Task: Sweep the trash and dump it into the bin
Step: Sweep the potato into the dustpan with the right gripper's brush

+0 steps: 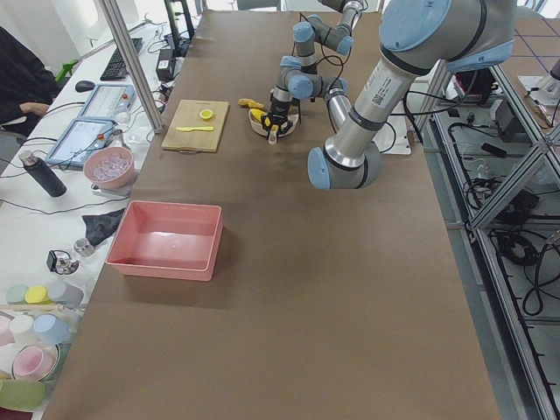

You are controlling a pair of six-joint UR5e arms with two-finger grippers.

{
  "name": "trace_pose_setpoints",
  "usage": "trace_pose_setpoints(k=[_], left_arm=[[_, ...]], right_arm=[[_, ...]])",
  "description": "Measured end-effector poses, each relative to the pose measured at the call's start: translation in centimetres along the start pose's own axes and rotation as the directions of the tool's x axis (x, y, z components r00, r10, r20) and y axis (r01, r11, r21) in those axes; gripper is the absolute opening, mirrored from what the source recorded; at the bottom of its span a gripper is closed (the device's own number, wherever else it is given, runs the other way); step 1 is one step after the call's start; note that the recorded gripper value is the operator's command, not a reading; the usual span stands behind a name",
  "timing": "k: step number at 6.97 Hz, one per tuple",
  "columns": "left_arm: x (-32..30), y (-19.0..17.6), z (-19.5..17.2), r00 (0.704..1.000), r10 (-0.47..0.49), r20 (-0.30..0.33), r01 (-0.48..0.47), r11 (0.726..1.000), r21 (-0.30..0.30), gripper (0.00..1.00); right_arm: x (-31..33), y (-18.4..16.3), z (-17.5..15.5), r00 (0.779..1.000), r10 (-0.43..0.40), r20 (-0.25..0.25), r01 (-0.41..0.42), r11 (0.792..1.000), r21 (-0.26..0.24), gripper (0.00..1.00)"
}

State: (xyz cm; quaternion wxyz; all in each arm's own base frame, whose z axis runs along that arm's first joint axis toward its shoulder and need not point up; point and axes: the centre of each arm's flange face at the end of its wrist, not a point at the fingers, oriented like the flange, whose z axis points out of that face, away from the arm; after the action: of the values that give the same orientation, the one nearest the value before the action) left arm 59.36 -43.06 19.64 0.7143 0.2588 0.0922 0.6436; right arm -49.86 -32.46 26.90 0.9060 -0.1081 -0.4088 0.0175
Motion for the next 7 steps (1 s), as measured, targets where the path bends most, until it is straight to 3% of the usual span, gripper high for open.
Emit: trace_pose_setpoints(k=[4, 7], left_arm=[[0.0, -0.2, 0.0, 1.000, -0.001, 0.000, 0.001, 1.000, 0.000, 0.00], [0.0, -0.2, -0.2, 1.000, -0.001, 0.001, 0.001, 1.000, 0.003, 0.00]], right_arm=[[-3.0, -0.3, 0.2, 1.000, -0.015, 0.011, 0.015, 1.000, 0.023, 0.00], [1.1, -3.0, -3.4, 0.999, -0.033, 0.024, 0.032, 0.998, 0.053, 0.00]])
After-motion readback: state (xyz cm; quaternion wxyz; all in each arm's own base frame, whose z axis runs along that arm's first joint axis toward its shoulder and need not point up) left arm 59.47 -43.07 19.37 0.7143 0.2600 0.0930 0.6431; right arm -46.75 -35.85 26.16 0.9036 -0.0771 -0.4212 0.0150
